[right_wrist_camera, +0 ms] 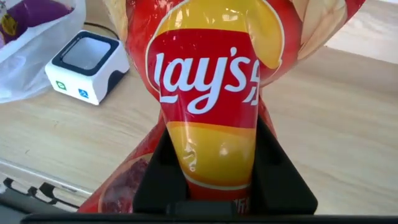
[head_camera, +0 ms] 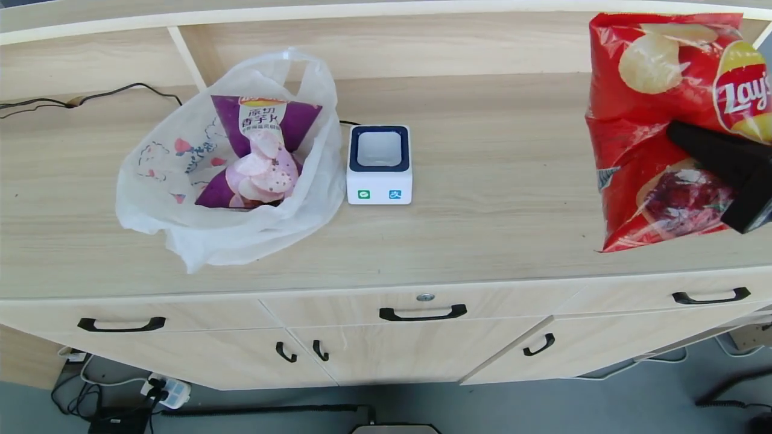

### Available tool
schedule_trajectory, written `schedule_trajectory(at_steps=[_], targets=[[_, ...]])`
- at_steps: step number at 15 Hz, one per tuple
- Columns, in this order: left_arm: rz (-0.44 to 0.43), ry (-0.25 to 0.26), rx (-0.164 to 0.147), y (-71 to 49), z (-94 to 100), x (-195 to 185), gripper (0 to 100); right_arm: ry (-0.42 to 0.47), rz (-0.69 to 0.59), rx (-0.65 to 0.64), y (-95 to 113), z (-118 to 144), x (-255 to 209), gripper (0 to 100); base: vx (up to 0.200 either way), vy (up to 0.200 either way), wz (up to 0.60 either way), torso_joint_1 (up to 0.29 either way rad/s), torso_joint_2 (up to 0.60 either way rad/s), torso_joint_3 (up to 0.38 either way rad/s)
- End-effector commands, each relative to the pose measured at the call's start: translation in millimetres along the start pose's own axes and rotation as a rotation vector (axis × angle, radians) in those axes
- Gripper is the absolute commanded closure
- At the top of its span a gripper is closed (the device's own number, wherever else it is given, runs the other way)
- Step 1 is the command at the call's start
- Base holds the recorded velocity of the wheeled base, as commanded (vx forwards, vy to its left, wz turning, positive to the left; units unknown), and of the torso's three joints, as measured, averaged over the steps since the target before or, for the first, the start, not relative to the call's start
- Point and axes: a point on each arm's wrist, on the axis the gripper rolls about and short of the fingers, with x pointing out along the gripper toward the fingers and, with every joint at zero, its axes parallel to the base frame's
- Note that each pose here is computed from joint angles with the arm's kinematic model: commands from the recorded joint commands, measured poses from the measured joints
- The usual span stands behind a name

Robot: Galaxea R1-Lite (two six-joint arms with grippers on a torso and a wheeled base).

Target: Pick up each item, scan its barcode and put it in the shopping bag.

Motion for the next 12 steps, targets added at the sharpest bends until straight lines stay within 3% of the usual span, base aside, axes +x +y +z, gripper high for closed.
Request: schedule_trajectory(at_steps=[1, 12], targets=[[0.000, 0.001, -0.001, 0.0, 0.1, 0, 0, -0.030, -0.014, 0.007, -2, 11, 9, 100, 0.000, 0.200, 0.00, -0.007, 0.00, 0.032], [0.002, 0.001, -0.005, 0.0, 0.1, 0, 0, 0.041, 0.055, 0.041, 9, -7, 35, 100, 0.000, 0.200, 0.00, 0.005, 0.01, 0.005]])
